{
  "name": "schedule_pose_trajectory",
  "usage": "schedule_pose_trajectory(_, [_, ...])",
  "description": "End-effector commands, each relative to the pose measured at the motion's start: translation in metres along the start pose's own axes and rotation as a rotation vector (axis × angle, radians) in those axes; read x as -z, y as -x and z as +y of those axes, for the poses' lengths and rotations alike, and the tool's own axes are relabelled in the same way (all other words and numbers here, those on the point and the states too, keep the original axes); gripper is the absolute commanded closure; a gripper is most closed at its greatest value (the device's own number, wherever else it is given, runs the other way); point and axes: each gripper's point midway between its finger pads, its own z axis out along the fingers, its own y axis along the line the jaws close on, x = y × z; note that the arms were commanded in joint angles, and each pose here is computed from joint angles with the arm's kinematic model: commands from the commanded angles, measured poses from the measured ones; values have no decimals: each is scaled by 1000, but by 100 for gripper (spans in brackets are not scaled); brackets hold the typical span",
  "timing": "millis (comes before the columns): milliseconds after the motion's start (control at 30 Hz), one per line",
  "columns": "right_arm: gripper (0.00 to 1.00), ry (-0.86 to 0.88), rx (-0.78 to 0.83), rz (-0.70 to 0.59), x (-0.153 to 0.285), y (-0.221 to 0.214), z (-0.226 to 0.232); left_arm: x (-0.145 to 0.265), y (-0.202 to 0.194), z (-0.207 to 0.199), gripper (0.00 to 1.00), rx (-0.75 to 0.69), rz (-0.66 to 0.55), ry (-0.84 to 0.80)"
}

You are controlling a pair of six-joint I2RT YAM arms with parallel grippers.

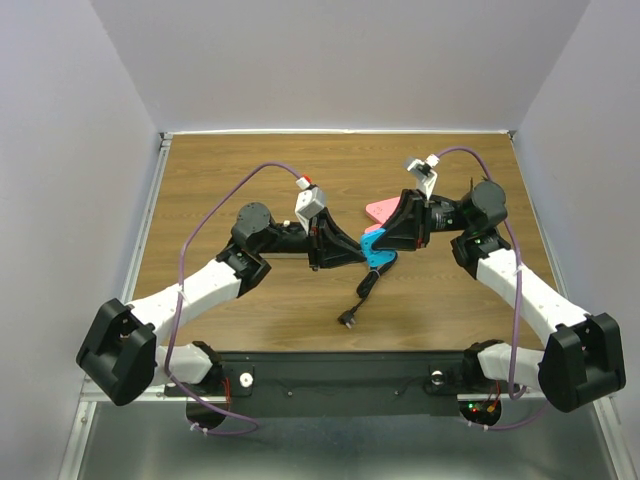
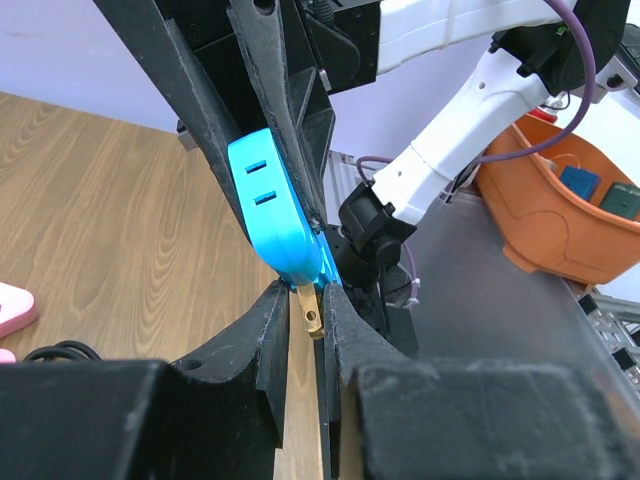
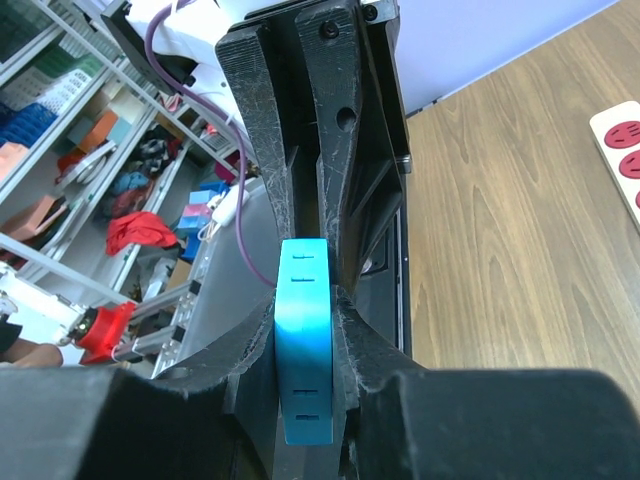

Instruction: Insert the plug

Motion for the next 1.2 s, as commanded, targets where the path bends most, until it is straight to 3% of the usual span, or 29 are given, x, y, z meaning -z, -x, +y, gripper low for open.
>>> schedule_pose_trajectory(0, [100, 28, 1, -8, -7, 0, 16, -5, 7, -5, 100, -84, -31, -36])
schedule_pose_trajectory(133, [100, 0, -2, -35, -8, 0, 7, -6, 9, -1, 98, -51, -36, 2])
schedule_pose_trajectory(267, [100, -57, 11, -56, -9, 1, -11, -2, 12, 11, 70, -31, -19, 104])
schedule_pose_trajectory(300, [100, -78, 13, -53, -9, 1, -17, -1, 14, 17, 54, -26, -25, 148])
schedule_pose_trajectory(500, [100, -213, 56, -36, -10, 12, -56, 20, 13, 41, 19, 7, -23, 359])
schedule_pose_trajectory(600, [100, -238, 71, -56, -11, 24, -60, 39, 16, 52, 13, 19, -43, 468])
schedule_pose_trajectory(833, [99, -304, 122, -31, -12, 35, -86, 117, 39, 82, 4, 13, -205, 893])
schedule_pose_trajectory(1000, [100, -401, 79, 3, -10, 31, -126, 184, -6, 133, 4, 248, -172, 1307])
schedule_pose_trajectory(1167, [99, -512, 29, 23, -6, 16, -172, 209, -59, 148, 5, 400, -163, 1401])
